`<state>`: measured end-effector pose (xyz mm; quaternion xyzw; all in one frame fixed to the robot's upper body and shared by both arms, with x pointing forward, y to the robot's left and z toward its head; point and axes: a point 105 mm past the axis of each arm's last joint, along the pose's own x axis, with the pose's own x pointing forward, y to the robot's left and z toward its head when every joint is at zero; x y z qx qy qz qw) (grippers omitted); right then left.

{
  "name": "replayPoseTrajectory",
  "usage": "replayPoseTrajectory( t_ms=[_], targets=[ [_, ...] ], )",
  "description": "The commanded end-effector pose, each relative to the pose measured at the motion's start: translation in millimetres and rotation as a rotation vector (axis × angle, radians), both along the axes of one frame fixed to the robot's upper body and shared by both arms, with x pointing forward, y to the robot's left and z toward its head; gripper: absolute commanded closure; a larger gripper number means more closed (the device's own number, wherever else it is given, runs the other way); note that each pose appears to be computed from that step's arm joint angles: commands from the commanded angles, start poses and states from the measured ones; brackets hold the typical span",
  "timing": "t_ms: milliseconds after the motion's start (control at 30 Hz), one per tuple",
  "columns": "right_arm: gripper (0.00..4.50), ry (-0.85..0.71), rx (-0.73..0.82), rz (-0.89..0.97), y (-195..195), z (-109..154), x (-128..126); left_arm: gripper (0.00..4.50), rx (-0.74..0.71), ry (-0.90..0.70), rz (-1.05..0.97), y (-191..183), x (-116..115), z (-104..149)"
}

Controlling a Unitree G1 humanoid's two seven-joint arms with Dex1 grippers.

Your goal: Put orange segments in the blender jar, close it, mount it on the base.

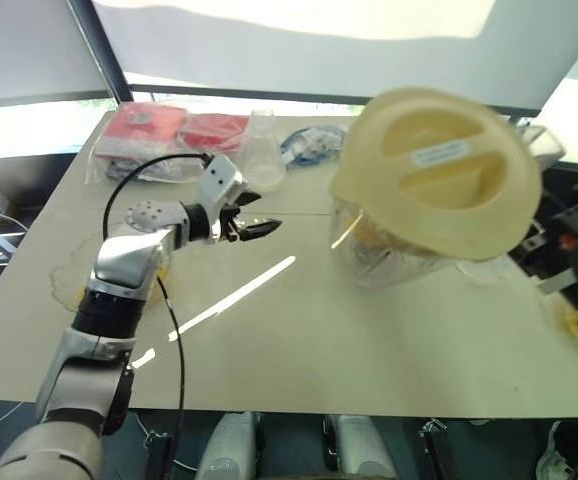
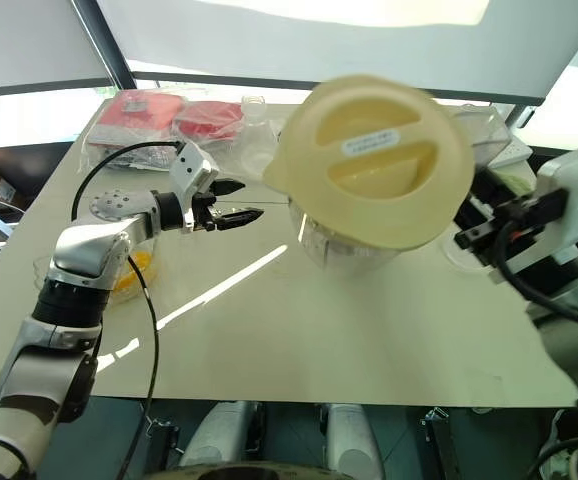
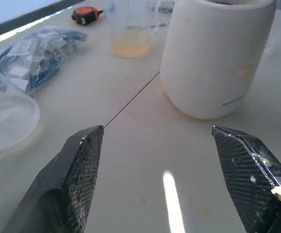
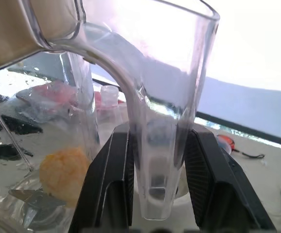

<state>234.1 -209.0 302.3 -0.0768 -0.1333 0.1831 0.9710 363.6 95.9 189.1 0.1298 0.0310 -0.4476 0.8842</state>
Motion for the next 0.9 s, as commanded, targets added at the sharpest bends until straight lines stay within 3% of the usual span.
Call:
replayPoseTrajectory(
  t_ms=[33, 200, 367, 567, 900],
  targets=[
    [3.6, -0.103, 0.041, -0.038, -14.3, 44.2, -2.3, 0.8, -0.08, -0.049, -0.021, -5.0, -13.1, 5.8],
    [3.6, -0.118, 0.079, -0.102, -25.1, 69.1, 20.0, 0.8, -0.069, -0.043, -0.075, -9.2, -31.3, -13.2],
    [3.6, -0.08, 0.131, -0.183, -38.3, 76.0, 55.9, 0.8, -0.037, -0.064, -0.109, -11.4, -41.5, -26.1],
    [3.6, 0.023, 0.15, -0.206, -46.6, 52.9, 89.0, 0.8, 0.005, -0.078, -0.1, -12.2, -47.2, -39.9],
    [3.6, 0.125, 0.144, -0.226, -53.8, 9.1, 111.6, 0.8, 0.0, -0.08, -0.045, -9.9, -46.1, -45.6]
  ],
)
